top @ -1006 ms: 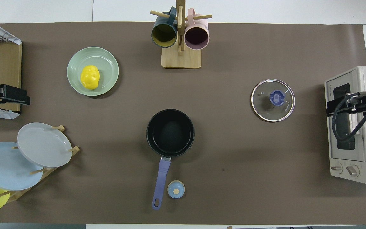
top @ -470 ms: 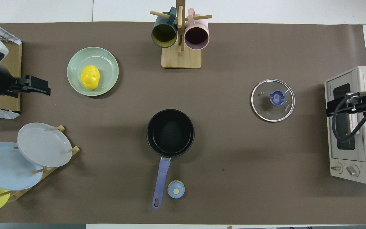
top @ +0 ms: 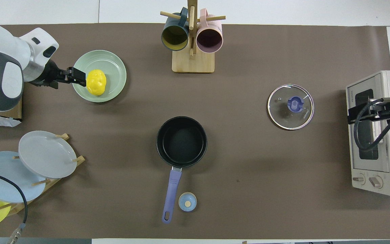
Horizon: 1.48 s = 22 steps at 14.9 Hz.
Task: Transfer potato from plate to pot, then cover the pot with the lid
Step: 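Reach the left gripper down and grasp the yellow potato on the plate, then lift the potato with the left gripper while the right gripper grasps the lid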
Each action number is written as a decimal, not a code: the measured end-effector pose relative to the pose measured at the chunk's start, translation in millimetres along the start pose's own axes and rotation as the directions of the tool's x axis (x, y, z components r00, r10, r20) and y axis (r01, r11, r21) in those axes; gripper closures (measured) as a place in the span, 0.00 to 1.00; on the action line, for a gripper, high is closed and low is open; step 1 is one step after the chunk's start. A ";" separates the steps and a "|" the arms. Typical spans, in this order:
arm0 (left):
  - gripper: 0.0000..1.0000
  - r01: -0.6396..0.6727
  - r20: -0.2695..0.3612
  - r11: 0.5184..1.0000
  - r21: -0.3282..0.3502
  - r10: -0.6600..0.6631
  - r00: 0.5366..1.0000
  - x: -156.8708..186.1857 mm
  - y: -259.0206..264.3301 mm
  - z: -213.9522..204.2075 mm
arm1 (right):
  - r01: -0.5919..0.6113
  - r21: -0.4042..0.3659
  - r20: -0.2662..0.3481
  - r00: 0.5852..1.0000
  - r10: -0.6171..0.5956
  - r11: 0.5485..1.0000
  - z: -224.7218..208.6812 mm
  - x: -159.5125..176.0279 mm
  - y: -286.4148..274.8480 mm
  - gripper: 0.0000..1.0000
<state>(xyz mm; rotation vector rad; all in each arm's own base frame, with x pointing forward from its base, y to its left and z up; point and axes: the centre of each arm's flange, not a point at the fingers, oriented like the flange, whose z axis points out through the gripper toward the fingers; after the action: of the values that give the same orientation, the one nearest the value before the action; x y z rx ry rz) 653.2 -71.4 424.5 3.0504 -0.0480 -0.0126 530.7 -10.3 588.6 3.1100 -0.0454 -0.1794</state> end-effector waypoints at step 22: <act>0.00 -0.073 -0.038 0.995 0.071 0.076 0.996 34.8 24.1 95.9 | 0.037 -0.003 -0.059 0.998 -0.037 0.999 1.9 7.4 -13.7 0.00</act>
<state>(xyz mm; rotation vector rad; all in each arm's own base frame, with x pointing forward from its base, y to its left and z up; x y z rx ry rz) 686.3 -105.2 330.9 3.1150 -0.1626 0.0580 538.2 3.2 585.6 3.1131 0.0137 -0.0878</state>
